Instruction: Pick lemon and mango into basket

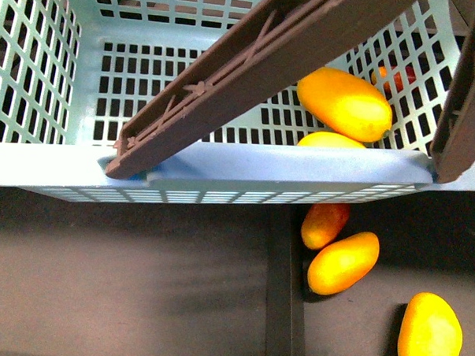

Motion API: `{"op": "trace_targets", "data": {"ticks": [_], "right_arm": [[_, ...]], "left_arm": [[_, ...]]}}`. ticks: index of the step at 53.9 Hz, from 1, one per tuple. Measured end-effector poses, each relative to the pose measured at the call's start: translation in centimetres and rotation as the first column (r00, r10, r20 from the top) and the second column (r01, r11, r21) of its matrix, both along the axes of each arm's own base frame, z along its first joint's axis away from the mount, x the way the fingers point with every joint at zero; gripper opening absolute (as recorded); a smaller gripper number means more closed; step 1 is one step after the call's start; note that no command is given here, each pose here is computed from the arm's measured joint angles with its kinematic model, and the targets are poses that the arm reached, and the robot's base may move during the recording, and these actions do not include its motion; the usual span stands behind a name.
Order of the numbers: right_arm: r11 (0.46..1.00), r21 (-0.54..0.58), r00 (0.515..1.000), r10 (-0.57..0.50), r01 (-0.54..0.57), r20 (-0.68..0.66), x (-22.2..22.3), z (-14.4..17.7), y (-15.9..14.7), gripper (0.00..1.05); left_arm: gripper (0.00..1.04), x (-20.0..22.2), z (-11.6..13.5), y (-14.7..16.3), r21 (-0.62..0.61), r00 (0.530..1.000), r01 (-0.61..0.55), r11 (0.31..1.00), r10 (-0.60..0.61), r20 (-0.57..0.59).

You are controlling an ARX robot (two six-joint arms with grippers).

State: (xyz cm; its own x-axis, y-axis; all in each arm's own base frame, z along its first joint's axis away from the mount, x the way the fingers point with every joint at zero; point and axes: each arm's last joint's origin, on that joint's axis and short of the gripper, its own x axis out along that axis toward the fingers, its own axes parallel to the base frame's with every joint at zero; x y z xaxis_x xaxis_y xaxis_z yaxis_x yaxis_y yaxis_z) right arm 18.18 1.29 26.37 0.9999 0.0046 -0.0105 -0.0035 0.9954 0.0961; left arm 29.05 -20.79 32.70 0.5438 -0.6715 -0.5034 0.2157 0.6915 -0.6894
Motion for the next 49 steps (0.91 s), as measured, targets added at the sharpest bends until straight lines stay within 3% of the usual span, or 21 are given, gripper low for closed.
{"op": "trace_targets", "data": {"ticks": [13,22,49], "right_arm": [[0.997,-0.071,1.0,-0.006,0.006,-0.004,-1.7,-3.5,-1.2,0.36],[0.996,-0.086,1.0,-0.003,0.003,0.001,-3.1,-5.4,-1.2,0.02],[0.996,-0.091,1.0,-0.002,0.003,0.005,-5.3,-7.9,-1.3,0.02]], "left_arm": [[0.04,0.0,0.0,0.0,-0.006,1.0,0.006,1.0,-0.006,-0.005],[0.04,0.0,0.0,0.0,-0.003,1.0,0.002,1.0,-0.002,-0.003],[0.04,0.0,0.0,0.0,-0.004,1.0,0.004,1.0,-0.004,-0.004]]}}
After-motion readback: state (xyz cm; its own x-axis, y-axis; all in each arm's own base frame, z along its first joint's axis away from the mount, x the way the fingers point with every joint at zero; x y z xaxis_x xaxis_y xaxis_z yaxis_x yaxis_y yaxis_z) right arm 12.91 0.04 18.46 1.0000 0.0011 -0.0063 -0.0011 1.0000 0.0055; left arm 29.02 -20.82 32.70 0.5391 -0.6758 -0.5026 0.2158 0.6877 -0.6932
